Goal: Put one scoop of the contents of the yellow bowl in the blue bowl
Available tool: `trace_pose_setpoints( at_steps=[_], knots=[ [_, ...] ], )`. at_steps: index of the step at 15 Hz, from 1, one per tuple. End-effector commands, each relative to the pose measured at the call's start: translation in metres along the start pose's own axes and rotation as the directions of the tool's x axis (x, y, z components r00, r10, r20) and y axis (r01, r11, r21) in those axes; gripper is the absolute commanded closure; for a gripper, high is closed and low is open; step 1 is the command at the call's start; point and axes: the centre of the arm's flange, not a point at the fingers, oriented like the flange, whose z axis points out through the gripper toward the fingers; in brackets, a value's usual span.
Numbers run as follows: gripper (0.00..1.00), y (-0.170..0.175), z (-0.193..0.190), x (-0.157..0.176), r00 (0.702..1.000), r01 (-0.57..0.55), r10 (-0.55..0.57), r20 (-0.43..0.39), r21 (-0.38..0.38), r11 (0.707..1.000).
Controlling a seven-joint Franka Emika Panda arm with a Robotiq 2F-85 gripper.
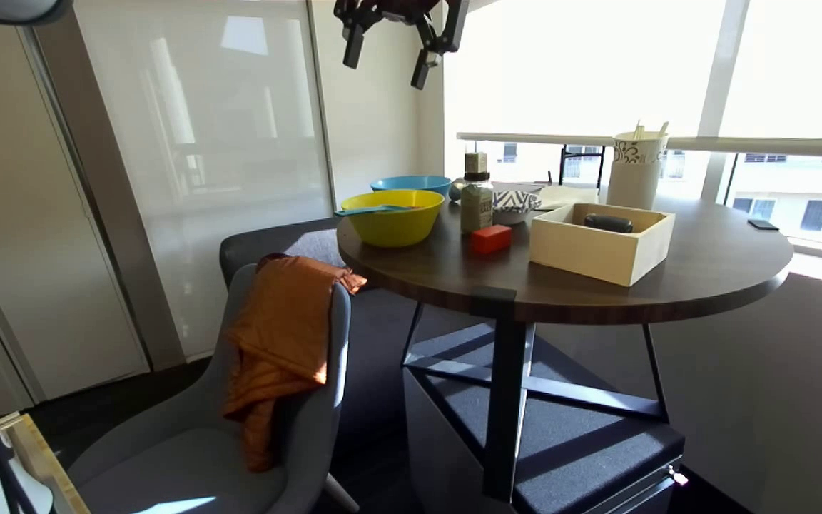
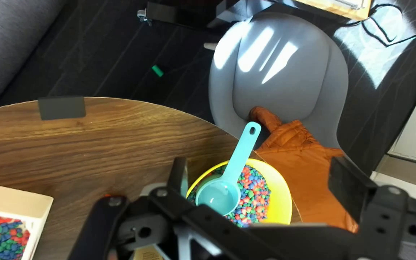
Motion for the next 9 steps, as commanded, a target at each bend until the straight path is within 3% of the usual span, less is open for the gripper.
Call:
trace_pose_setpoints(
  at_steps=[1,3,5,7,8,9],
  knots=[
    [0.00,0.001,0.002,0.001,1.000,-0.001,0.001,0.002,0.002,1.000],
    [0.00,-0.007,0.004,-0.004,0.988,-0.084,0.078,-0.130,-0.039,0.996],
    [0.00,-0.010,0.004,-0.002,0.971,-0.133,0.113,-0.212,-0.083,0.988],
    [0.00,-0.008,-0.003,-0.003,0.939,-0.198,0.168,-0.300,-0.071,0.978],
    [0.00,0.009,-0.020,0.012,0.968,-0.143,0.119,-0.221,-0.094,0.985],
    [0.00,0.008,-0.021,0.011,0.965,-0.151,0.126,-0.232,-0.095,0.984]
  ],
)
